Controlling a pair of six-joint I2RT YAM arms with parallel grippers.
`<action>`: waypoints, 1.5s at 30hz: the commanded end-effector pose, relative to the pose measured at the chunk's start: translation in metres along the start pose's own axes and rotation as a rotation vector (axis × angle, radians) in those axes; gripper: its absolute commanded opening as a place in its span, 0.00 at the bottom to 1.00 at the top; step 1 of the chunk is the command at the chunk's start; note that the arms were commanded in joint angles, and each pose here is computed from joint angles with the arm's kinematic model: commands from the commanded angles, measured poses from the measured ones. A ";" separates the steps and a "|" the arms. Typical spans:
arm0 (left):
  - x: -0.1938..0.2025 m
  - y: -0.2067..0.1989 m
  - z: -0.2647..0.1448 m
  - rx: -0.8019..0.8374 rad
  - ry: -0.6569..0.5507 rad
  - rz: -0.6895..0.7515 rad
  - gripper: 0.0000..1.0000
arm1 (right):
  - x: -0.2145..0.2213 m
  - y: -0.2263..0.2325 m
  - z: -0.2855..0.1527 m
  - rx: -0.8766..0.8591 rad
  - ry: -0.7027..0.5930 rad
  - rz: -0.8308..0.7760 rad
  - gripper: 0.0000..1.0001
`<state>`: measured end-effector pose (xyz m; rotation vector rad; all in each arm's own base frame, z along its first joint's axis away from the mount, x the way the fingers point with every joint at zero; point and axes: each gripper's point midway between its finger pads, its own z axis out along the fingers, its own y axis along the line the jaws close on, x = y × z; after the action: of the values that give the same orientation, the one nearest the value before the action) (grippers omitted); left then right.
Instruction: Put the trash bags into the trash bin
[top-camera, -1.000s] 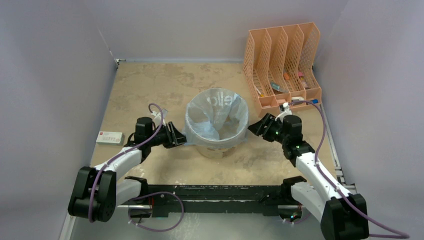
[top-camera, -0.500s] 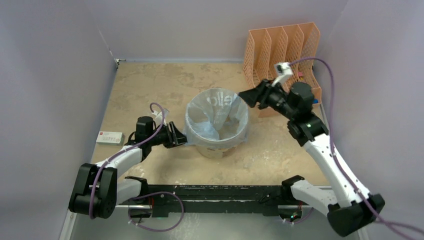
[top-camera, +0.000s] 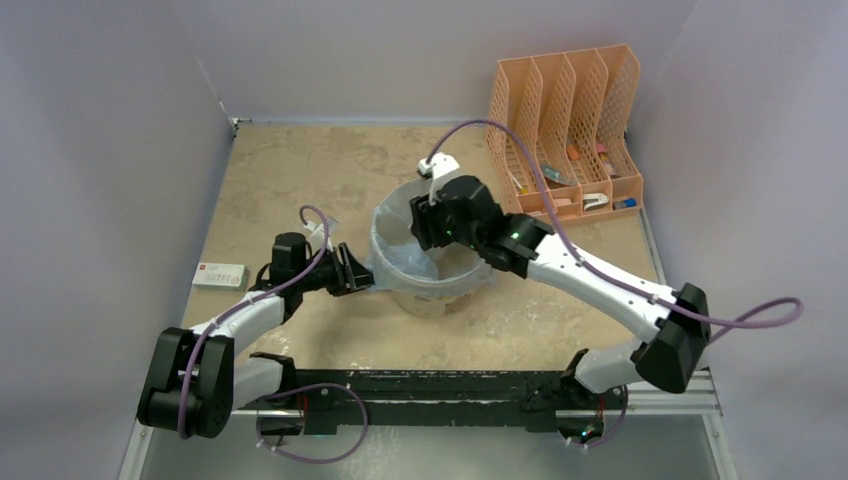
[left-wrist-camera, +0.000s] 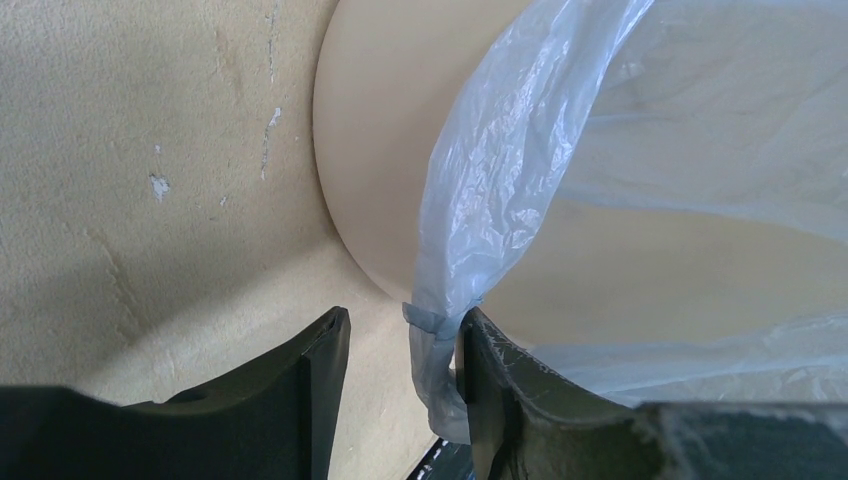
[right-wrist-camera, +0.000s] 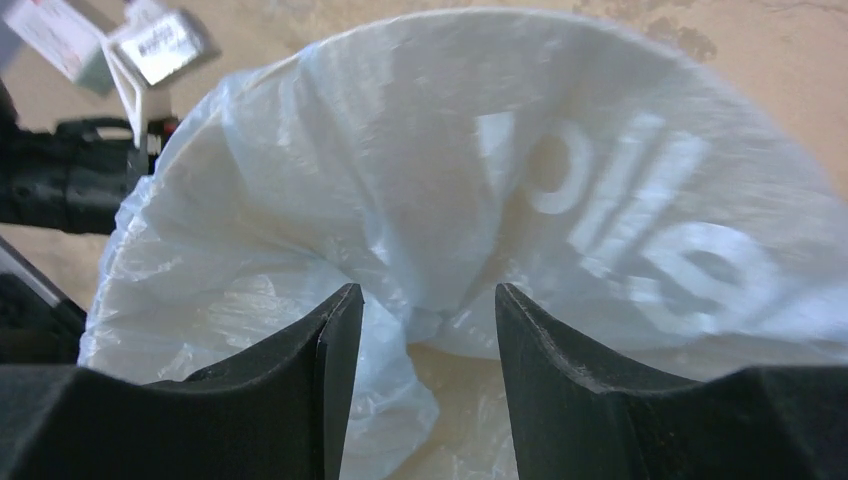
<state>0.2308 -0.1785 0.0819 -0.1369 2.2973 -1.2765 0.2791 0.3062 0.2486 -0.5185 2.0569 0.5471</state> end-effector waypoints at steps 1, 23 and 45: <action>-0.010 -0.011 -0.002 0.040 -0.025 0.048 0.41 | -0.004 0.003 0.012 0.066 0.007 -0.130 0.54; -0.006 -0.007 -0.001 0.033 0.001 0.062 0.38 | 0.012 -0.004 0.027 0.123 0.020 -0.085 0.77; -0.003 -0.006 -0.001 0.037 0.003 0.082 0.38 | 0.068 0.009 0.061 -0.071 0.196 -0.069 0.58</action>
<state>0.2244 -0.1791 0.0790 -0.0939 2.3141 -1.2842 0.2835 0.3129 0.1795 -0.6412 2.2036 0.4832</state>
